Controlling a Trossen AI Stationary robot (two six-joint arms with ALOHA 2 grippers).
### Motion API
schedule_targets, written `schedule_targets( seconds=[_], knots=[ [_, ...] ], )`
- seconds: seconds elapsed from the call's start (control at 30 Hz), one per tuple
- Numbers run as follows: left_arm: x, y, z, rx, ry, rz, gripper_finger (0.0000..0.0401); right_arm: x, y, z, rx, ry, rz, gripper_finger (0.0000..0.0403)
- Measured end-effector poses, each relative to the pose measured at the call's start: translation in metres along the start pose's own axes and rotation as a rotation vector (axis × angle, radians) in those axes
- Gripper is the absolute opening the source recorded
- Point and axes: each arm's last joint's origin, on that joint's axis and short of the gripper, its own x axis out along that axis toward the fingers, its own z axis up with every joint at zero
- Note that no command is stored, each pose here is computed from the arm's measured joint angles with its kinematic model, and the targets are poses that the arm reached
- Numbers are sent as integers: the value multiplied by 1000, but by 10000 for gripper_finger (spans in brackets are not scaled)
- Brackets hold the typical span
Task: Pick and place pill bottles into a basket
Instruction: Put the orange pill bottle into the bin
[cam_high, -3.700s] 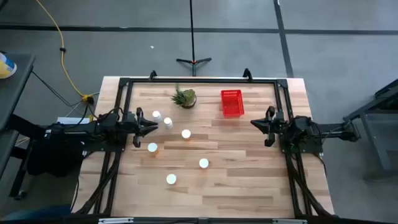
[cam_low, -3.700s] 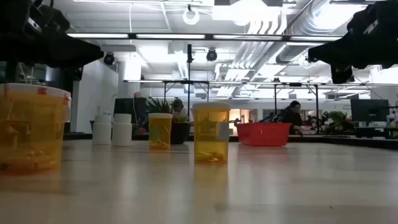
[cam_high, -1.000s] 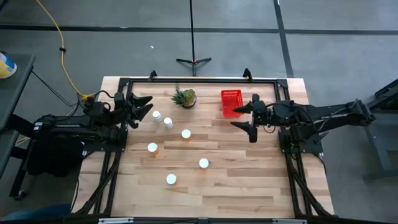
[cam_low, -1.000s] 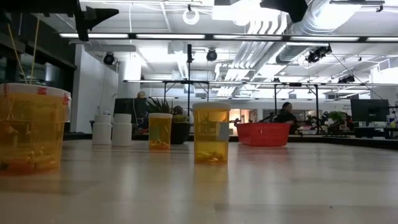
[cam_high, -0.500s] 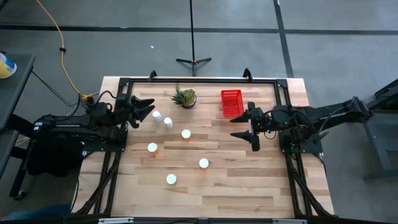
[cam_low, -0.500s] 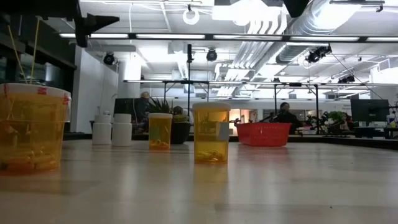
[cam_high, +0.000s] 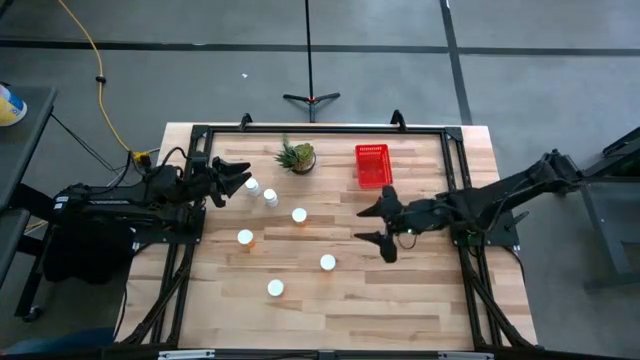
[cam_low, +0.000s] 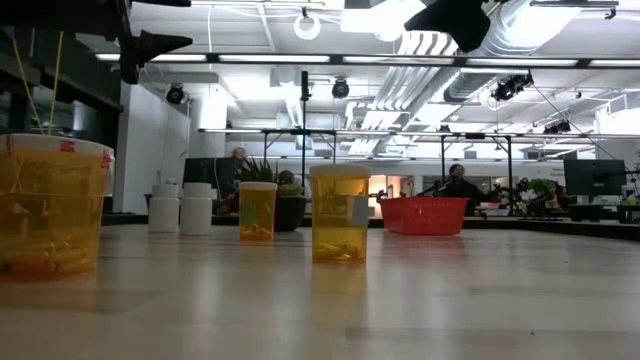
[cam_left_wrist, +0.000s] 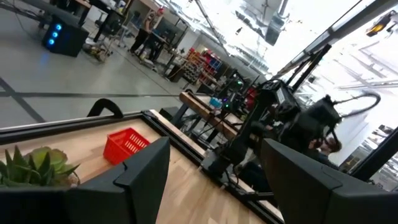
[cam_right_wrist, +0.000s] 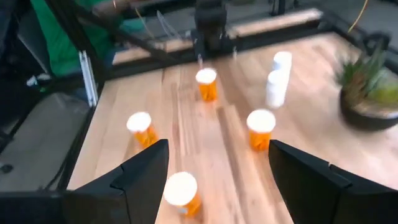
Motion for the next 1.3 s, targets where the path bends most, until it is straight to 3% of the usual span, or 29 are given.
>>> schedule_targets(
  seconds=[0.23,0.47,0.6,0.83,0.97,1.3],
  knots=[
    [0,-1,2,-16,-26,-6,289,18,5,-8,85,36,37,266],
    [0,-1,2,-17,-28,-4,289,42,17,-20,33,68,166,266],
    [0,-1,2,-16,-26,-2,289,59,18,-33,1,130,153,273],
    [0,0,1,-10,-11,9,289,90,32,-28,-120,144,133,324],
    [0,0,1,-9,-10,9,289,108,36,-31,-169,245,145,345],
    [0,2,-2,0,15,27,289,138,41,-37,-213,334,117,337]
  ],
)
